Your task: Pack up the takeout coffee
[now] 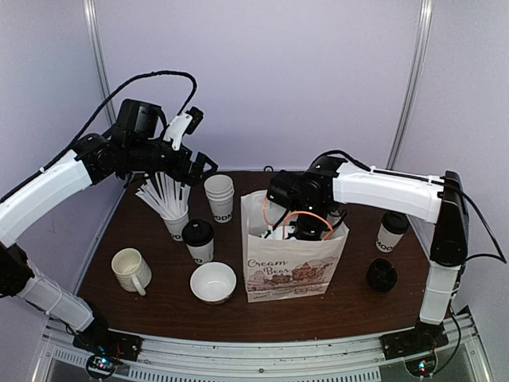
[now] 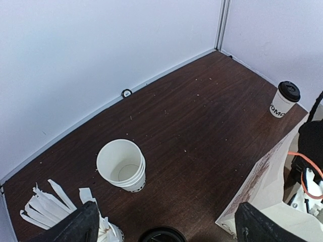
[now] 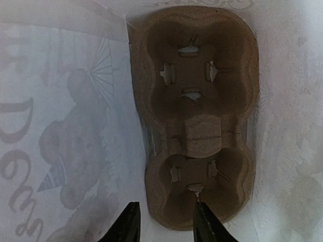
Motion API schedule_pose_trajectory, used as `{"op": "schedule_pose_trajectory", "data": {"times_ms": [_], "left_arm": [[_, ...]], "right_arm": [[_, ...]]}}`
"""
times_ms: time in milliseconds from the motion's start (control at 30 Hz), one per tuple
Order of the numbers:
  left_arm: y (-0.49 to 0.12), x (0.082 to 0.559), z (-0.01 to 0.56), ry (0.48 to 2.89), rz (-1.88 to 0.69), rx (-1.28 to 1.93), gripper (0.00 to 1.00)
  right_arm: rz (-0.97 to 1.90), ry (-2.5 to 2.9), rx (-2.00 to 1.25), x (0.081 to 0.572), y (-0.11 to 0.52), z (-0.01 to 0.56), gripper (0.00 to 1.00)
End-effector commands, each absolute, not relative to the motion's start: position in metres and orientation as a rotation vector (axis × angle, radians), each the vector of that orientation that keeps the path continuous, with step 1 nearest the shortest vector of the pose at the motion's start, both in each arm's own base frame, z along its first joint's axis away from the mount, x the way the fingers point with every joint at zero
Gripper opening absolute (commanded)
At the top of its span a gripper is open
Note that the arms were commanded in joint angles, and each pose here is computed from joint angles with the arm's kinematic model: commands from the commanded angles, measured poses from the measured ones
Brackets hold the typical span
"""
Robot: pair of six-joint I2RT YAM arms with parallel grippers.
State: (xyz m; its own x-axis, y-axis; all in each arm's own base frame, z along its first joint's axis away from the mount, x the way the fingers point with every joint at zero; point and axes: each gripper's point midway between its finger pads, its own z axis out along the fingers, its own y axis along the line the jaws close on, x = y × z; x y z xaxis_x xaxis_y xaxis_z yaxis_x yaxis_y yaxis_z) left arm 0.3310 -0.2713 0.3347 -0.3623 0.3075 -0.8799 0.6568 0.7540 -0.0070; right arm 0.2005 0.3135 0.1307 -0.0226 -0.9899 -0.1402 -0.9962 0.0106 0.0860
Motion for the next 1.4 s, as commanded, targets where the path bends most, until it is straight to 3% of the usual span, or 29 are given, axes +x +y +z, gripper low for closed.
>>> {"op": "schedule_pose_trajectory", "data": {"times_ms": [0, 233, 567, 967, 1367], "left_arm": [[-0.273, 0.337, 0.338, 1.933, -0.453, 0.719, 0.98], [-0.274, 0.336, 0.335, 1.941, -0.460, 0.722, 0.97], [-0.284, 0.333, 0.336, 1.934, -0.516, 0.757, 0.98], [-0.331, 0.288, 0.344, 1.798, -0.880, 1.058, 0.96], [-0.368, 0.309, 0.344, 1.765, -0.980, 1.055, 0.93]], "right_arm": [[0.195, 2.224, -2.153, 0.204, 0.316, 0.111, 0.38], [0.152, 2.233, -2.119, 0.210, 0.316, 0.105, 0.51], [0.213, 2.109, -2.070, 0.205, 0.316, 0.187, 0.79], [0.190, 1.925, -1.970, 0.218, 0.312, 0.265, 0.80], [0.236, 1.878, -1.893, 0.226, 0.306, 0.289, 0.78]]}}
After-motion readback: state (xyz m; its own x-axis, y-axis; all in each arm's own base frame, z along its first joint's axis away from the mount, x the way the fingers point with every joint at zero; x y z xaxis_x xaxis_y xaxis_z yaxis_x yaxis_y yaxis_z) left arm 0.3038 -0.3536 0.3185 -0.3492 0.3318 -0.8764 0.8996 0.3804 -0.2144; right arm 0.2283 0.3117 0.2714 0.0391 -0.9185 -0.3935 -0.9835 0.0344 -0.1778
